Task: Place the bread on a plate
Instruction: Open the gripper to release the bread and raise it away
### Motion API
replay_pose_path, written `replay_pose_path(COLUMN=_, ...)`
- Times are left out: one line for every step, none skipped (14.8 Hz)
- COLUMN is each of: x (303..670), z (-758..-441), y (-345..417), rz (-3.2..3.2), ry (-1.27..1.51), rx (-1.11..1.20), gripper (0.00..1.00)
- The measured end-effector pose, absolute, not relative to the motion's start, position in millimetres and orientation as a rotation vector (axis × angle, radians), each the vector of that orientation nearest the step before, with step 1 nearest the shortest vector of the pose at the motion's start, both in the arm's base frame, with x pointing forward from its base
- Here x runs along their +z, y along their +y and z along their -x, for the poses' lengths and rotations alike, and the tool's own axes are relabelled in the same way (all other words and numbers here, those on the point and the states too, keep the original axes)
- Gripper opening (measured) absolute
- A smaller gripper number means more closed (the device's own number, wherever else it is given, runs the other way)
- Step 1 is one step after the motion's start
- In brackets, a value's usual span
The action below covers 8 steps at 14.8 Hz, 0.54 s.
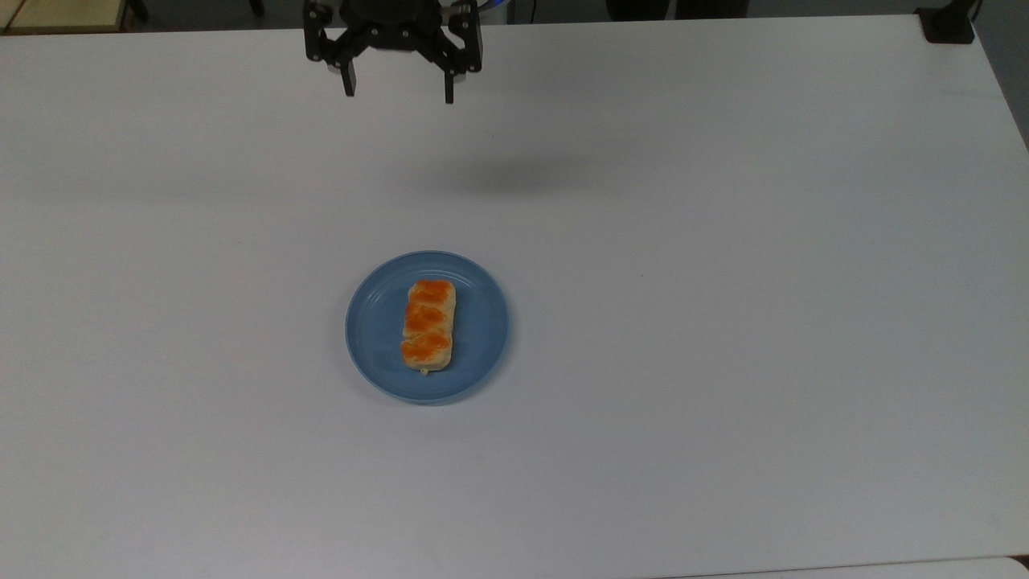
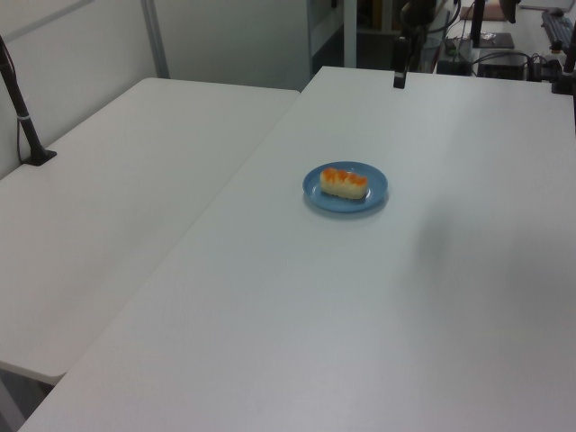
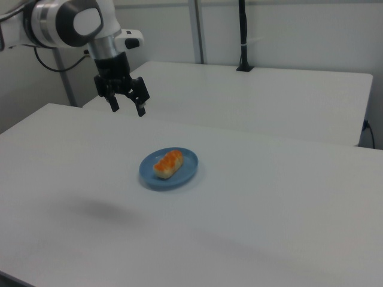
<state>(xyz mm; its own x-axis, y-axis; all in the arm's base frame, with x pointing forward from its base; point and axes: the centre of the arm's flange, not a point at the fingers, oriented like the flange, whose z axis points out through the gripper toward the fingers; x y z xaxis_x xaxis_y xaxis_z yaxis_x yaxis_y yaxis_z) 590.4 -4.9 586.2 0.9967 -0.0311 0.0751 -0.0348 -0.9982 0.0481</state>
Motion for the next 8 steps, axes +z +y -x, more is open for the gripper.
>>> replay_pose_path(x=589.2, z=-586.7, y=-4.5, rz=-3.092, ry=-0.049, rx=0.113, gripper=1.0)
replay_pose_path(x=590.6, z=-584.1, y=-4.2, rz=-3.094, ry=-0.048, rx=0.113, gripper=1.0)
replay_pose_path(x=590.5, z=-582.5, y=-4.0, rz=-3.095, ry=-0.047, rx=0.108, gripper=1.0)
replay_pose_path(x=589.5, z=-581.4, y=-3.9, rz=-3.095, ry=-0.047, rx=0.101, gripper=1.0)
replay_pose_path(x=587.9, z=-580.9, y=-4.0, rz=-3.096, ry=-0.046, rx=0.095, gripper=1.0)
replay_pose_path(x=586.2, z=-580.7, y=-3.9, rz=-3.096, ry=-0.046, rx=0.089, gripper=1.0)
replay_pose_path(x=585.1, z=-580.6, y=-3.7, rz=-3.096, ry=-0.045, rx=0.086, gripper=1.0)
replay_pose_path(x=584.2, z=-580.5, y=-3.0, rz=-3.096, ry=-0.044, rx=0.083, gripper=1.0)
